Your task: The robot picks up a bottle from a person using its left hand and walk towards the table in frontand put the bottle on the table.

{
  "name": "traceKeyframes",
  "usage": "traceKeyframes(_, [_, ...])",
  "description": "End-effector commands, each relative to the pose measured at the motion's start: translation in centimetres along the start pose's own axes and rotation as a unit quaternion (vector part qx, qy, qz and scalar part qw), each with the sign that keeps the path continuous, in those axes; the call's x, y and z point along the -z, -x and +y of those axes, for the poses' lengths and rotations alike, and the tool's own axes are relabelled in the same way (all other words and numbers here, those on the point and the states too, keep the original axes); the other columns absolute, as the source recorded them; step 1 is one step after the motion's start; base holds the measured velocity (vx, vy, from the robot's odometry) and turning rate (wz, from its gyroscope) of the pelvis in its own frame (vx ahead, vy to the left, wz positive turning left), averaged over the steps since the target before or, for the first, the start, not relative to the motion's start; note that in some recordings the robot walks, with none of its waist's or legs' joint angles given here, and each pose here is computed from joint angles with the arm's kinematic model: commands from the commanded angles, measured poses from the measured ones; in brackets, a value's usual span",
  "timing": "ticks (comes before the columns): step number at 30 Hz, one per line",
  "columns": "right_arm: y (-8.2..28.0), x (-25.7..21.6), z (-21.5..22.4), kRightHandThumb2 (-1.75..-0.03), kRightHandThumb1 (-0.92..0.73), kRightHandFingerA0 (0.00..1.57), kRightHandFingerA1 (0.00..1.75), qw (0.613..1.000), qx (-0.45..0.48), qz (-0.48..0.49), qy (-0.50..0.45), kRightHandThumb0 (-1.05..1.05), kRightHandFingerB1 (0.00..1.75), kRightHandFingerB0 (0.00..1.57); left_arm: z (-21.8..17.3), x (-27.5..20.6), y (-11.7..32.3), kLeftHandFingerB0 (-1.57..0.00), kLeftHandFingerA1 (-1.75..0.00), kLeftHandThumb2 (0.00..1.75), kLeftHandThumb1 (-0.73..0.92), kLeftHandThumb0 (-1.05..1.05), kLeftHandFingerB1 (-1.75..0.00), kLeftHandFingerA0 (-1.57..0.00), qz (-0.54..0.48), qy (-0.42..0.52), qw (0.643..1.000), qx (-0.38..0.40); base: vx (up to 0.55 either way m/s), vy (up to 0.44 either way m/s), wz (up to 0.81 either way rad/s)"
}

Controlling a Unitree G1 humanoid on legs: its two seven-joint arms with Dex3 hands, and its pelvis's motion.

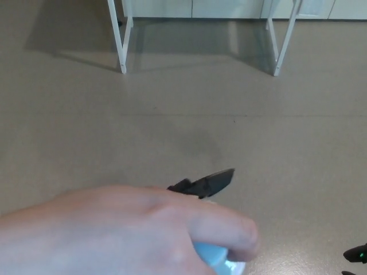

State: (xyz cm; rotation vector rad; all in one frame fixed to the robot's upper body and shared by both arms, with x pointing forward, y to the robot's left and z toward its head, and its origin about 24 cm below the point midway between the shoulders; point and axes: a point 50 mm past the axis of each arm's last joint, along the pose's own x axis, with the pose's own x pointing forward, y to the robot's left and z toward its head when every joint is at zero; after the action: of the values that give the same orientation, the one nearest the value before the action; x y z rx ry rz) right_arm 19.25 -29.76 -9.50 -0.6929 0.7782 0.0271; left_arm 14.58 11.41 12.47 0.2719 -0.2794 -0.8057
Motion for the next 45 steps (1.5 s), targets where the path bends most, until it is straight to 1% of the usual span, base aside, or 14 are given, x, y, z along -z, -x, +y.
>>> traceKeyframes(1, [-0.1, 0.1, -1.0, -0.59, -0.63, 0.75, 0.55, 1.000, 0.013, 0.009, 0.009, -0.57, 0.46, 0.62, 0.2, 0.6, -1.2, -0.02, -0.47, 0.75, 0.36, -0.56, -0.19, -0.08, 0.043, -0.001, 0.999, -0.016, 0.00, 0.000, 0.00])
traceKeyframes(2, [-0.2, -0.1, -1.1, -0.59, -0.63, 0.73, 0.55, 1.000, 0.014, 0.007, 0.009, -0.57, 0.46, 0.61, 0.3, 0.6, -1.3, 0.00, -0.48, 0.75, 0.34, -0.54, -0.22, -0.08, 0.045, -0.002, 0.999, -0.019, 0.00, 0.000, 0.00])
traceKeyframes(3, [-0.2, -0.3, -1.2, -0.59, -0.63, 0.73, 0.56, 1.000, 0.015, 0.004, 0.008, -0.58, 0.46, 0.61, 0.4, 0.5, -1.6, -0.04, -0.39, 0.54, 0.45, -0.54, -0.20, -0.15, 0.045, -0.004, 0.999, -0.022, 0.00, 0.000, 0.00])
traceKeyframes(4, [-0.2, -0.4, -1.2, -0.59, -0.63, 0.74, 0.56, 1.000, 0.017, 0.001, 0.008, -0.57, 0.45, 0.60, 0.4, 0.5, -2.0, -0.05, -0.47, 0.70, 0.38, -0.59, -0.18, -0.15, 0.046, -0.005, 0.999, -0.028, 0.00, 0.000, 0.00])
traceKeyframes(10, [-0.4, -0.8, -1.4, -0.59, -0.63, 0.72, 0.53, 1.000, 0.016, -0.003, 0.005, -0.55, 0.45, 0.60, 0.7, 0.7, -3.3, -0.02, -0.50, 0.72, 0.37, -0.55, -0.19, -0.21, 0.055, -0.017, 0.997, -0.052, 0.00, 0.000, 0.00])
traceKeyframes(11, [-0.4, -0.9, -1.5, -0.59, -0.64, 0.70, 0.53, 1.000, 0.016, -0.005, 0.004, -0.55, 0.45, 0.59, 0.8, 0.8, -3.7, -0.13, -0.51, 0.56, 0.54, -0.42, -0.26, -0.55, 0.051, -0.028, 0.996, -0.066, 0.00, 0.000, 0.00])
traceKeyframes(12, [-0.5, -1.0, -1.5, -0.59, -0.64, 0.70, 0.53, 1.000, 0.015, -0.007, 0.004, -0.55, 0.45, 0.59, 0.9, 0.9, -4.0, -0.13, -0.51, 0.56, 0.54, -0.42, -0.26, -0.55, 0.046, -0.040, 0.995, -0.081, 0.00, 0.000, 0.00])
traceKeyframes(14, [-0.5, -1.2, -1.6, -0.59, -0.64, 0.70, 0.53, 1.000, 0.016, -0.008, 0.000, -0.56, 0.45, 0.59, 1.0, 1.1, -4.5, -0.54, -0.71, 0.63, 0.76, -0.14, -0.41, -1.07, 0.044, -0.052, 0.993, -0.099, 0.00, 0.000, 0.00])
traceKeyframes(15, [-0.6, -1.3, -1.7, -0.59, -0.64, 0.70, 0.53, 1.000, 0.017, -0.009, 0.000, -0.56, 0.45, 0.59, 1.0, 1.2, -4.6, -0.54, -0.71, 0.63, 0.76, -0.14, -0.41, -1.07, 0.048, -0.052, 0.992, -0.103, 0.00, 0.000, 0.00])
traceKeyframes(16, [-0.6, -1.4, -1.7, -0.59, -0.63, 0.74, 0.55, 1.000, 0.019, -0.010, 0.004, -0.56, 0.45, 0.58, 0.9, 1.7, -4.8, -0.84, -1.06, 0.67, 0.83, -0.06, -0.61, -1.09, 0.059, -0.043, 0.991, -0.111, 0.00, 0.000, 0.00])
traceKeyframes(17, [-0.6, -1.6, -1.8, -0.59, -0.64, 0.72, 0.55, 1.000, 0.020, -0.012, 0.004, -0.56, 0.45, 0.58, 1.0, 1.8, -4.8, -0.82, -1.17, 0.75, 0.80, -0.04, -0.76, -1.06, 0.060, -0.047, 0.990, -0.118, 0.00, 0.000, 0.00])
traceKeyframes(24, [-0.8, -2.0, -2.2, -0.60, -0.65, 0.69, 0.53, 1.000, 0.016, -0.016, 0.007, -0.56, 0.44, 0.57, 1.3, 2.9, -4.8, -0.71, -1.31, 0.76, 0.82, -0.04, -1.06, -0.91, 0.060, -0.052, 0.986, -0.149, 0.00, 0.000, 0.00])
traceKeyframes(28, [-0.9, -2.2, -2.2, -0.60, -0.65, 0.66, 0.51, 1.000, 0.014, -0.017, 0.006, -0.56, 0.44, 0.57, 2.1, 3.5, -4.7, -0.70, -1.40, 0.73, 0.82, -0.07, -1.08, -0.90, 0.076, -0.060, 0.983, -0.158, 0.00, 0.000, 0.00])
traceKeyframes(45, [-1.0, -2.5, -2.3, -0.60, -0.67, 0.65, 0.51, 1.000, 0.012, -0.021, 0.020, -0.55, 0.44, 0.56, 4.9, 6.9, -4.1, -0.77, -1.25, 0.66, 0.85, -0.10, -0.96, -1.05, 0.156, -0.052, 0.969, -0.183, 0.00, 0.000, 0.00])
